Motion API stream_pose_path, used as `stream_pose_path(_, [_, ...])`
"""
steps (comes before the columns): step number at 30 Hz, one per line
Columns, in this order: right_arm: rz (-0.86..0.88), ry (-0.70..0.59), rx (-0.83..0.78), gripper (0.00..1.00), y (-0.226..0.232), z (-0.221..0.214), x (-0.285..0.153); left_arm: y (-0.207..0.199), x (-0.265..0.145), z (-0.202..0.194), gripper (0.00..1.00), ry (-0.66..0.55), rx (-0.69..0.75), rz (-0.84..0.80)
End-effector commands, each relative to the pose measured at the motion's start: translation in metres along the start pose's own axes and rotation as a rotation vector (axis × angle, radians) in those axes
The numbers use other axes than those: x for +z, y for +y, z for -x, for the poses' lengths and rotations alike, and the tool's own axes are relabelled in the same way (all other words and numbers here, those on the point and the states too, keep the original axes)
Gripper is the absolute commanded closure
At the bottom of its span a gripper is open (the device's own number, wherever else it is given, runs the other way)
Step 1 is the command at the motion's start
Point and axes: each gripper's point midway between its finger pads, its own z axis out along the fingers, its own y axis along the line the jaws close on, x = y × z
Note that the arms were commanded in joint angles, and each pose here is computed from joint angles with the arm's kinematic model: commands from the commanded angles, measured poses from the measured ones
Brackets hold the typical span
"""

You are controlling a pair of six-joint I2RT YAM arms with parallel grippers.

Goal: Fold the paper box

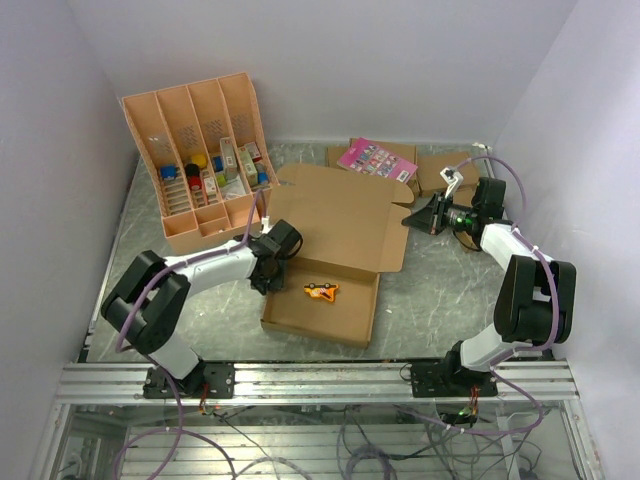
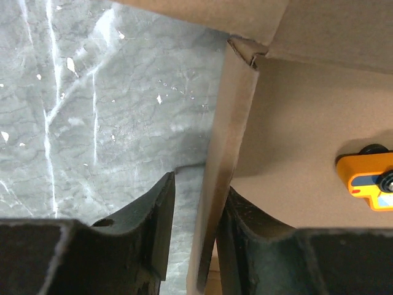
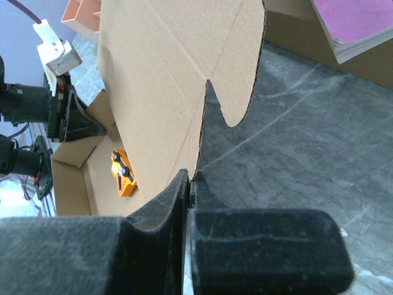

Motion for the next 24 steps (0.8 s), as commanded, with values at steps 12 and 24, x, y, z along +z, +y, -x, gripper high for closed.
stream_pose_path(12, [0.0,-0.01,-0.048,1.0,0.004,0.003,-0.001,-0.003,-0.034,-0.005,0.51,-0.005,-0.027,-0.097])
stream_pose_path(24, [0.002,-0.01,-0.048,1.0,0.004,0.003,-0.001,0.006,-0.015,-0.037,0.85,0.103,0.003,-0.046])
